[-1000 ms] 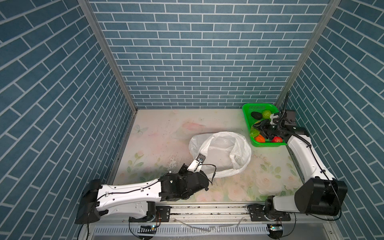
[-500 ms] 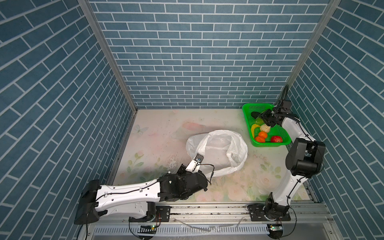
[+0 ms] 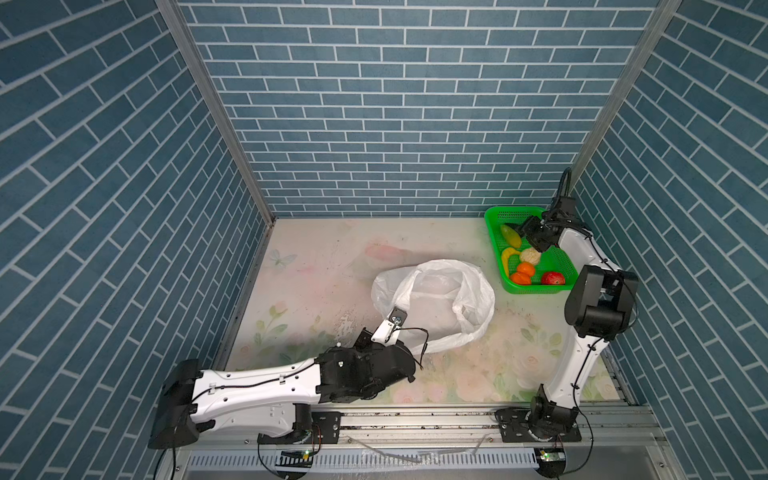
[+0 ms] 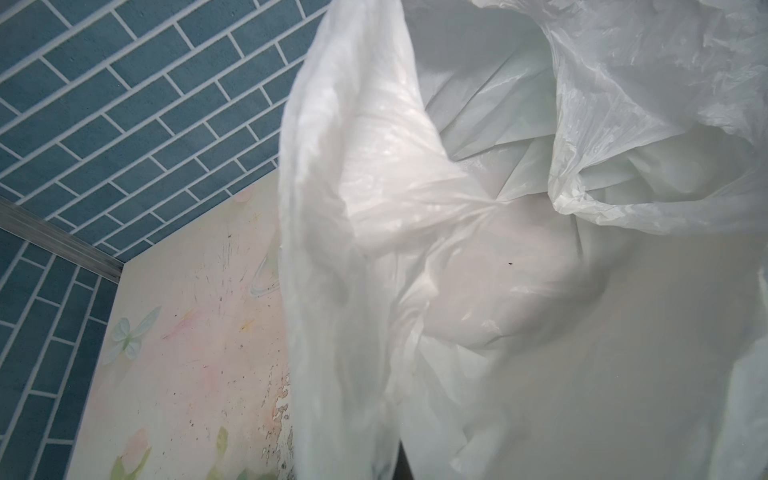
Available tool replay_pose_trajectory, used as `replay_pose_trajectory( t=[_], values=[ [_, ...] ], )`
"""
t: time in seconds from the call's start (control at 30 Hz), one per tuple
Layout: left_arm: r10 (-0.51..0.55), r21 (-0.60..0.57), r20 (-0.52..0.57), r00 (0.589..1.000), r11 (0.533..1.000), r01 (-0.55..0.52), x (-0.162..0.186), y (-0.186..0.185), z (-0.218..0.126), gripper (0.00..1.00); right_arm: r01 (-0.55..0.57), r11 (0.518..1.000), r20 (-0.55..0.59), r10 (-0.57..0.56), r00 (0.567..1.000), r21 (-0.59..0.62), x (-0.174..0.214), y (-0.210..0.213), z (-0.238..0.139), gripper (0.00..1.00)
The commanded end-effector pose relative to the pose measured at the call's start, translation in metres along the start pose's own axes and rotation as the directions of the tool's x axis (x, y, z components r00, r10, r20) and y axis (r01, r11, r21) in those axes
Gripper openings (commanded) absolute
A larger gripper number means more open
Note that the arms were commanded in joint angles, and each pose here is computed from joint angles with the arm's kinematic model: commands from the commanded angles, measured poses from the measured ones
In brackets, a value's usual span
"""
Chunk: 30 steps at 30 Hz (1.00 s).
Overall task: Untie the knot of the plastic bag and take out the fruit
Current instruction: 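Lower the mango into the green basket and open the right gripper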
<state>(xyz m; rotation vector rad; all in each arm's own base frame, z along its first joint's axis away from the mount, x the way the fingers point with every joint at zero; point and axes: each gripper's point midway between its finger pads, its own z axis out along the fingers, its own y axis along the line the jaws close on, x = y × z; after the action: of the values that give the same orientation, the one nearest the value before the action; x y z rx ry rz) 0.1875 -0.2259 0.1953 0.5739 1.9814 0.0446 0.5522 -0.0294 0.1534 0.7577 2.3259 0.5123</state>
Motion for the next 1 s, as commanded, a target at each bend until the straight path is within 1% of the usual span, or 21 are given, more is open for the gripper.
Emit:
replay_pose_trajectory(
  t=[0.0, 0.2, 0.57, 0.73, 0.97],
  values=[
    [-0.008, -0.017, 0.001, 1.0, 1.0, 0.008, -0.001, 0.002, 0.002, 0.0, 0.045, 0.999, 0.032, -0.044, 0.998, -0.015, -0.003, 0.009, -0.026, 0.68],
    [-0.027, -0.032, 0.002, 1.0, 0.999, 0.027, -0.004, 0.004, 0.005, 0.0, 0.052, 0.997, 0.014, -0.052, 0.999, -0.06, 0.021, 0.017, -0.051, 0.68],
    [-0.084, -0.072, -0.009, 0.996, 0.994, 0.083, -0.007, 0.019, 0.027, 0.0, 0.113, 0.988, -0.064, -0.12, 0.991, -0.107, 0.106, 0.021, -0.113, 0.68],
    [-0.119, -0.091, -0.011, 0.993, 0.989, 0.117, -0.012, 0.031, 0.045, 0.0, 0.133, 0.985, -0.104, -0.145, 0.984, -0.108, 0.146, 0.015, -0.144, 0.68],
    [-0.153, -0.098, -0.012, 0.988, 0.984, 0.151, -0.02, 0.04, 0.076, 0.0, 0.091, 0.988, -0.178, -0.113, 0.978, -0.125, 0.199, 0.0, -0.173, 0.68]
  ],
)
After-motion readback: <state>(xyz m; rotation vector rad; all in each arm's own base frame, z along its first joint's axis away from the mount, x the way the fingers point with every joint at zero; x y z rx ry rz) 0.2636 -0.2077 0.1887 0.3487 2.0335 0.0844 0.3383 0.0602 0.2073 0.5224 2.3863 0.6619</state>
